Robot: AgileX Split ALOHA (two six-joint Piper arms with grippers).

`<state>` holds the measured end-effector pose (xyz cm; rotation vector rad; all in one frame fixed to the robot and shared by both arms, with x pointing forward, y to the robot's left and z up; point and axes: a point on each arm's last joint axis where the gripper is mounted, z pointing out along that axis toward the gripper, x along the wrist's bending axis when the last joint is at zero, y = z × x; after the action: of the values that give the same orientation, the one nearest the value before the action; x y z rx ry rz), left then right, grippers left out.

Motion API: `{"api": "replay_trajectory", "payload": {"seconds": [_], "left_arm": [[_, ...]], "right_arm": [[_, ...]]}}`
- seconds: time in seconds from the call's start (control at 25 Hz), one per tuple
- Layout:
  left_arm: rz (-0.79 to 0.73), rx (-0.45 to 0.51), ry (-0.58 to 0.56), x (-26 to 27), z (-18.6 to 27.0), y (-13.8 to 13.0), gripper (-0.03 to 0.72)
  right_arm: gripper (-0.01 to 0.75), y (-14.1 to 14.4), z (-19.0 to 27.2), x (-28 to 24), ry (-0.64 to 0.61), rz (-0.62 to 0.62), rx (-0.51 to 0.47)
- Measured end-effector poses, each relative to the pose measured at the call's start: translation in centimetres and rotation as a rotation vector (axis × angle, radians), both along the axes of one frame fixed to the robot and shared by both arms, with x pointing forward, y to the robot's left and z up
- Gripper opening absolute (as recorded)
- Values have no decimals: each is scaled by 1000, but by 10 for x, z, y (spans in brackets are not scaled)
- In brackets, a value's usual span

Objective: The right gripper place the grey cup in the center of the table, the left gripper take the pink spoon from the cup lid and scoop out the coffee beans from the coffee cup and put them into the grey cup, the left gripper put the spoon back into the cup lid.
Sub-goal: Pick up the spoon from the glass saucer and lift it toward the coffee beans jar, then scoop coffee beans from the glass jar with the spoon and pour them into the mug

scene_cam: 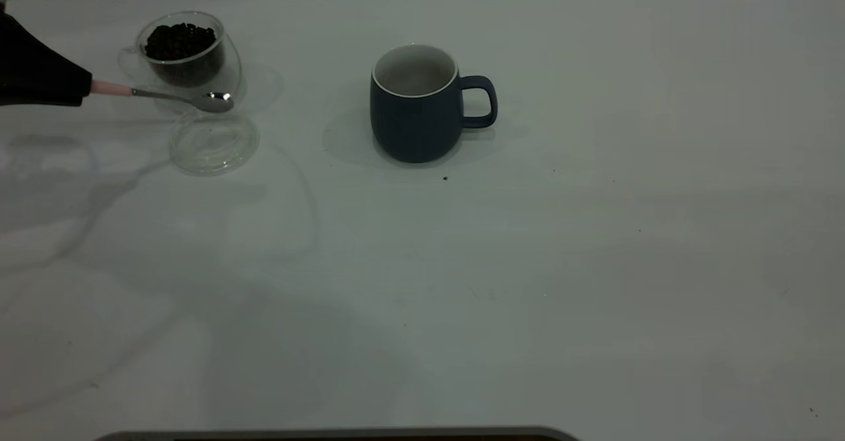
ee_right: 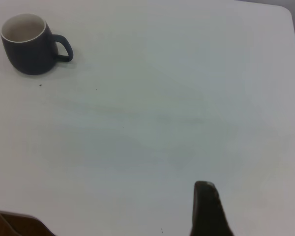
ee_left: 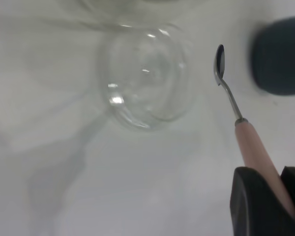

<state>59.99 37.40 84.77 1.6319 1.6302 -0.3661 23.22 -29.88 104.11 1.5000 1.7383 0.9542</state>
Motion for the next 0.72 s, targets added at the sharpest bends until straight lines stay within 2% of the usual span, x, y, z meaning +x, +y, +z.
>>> {"api": "replay_trajectory", "payload": {"seconds": [0.2,0.44,0.56,0.72], "left_arm": [[-74,-47,-109,15,38,2,135],[-11,60,-205,42,59,18,135],[28,105,-216,46,56,25,135],[40,99,-172,47,34,27,135]], "right_arm": [[497,0,0,0,0,0,0],[497,0,0,0,0,0,0],[497,0,0,0,0,0,0],[497,0,0,0,0,0,0]]}}
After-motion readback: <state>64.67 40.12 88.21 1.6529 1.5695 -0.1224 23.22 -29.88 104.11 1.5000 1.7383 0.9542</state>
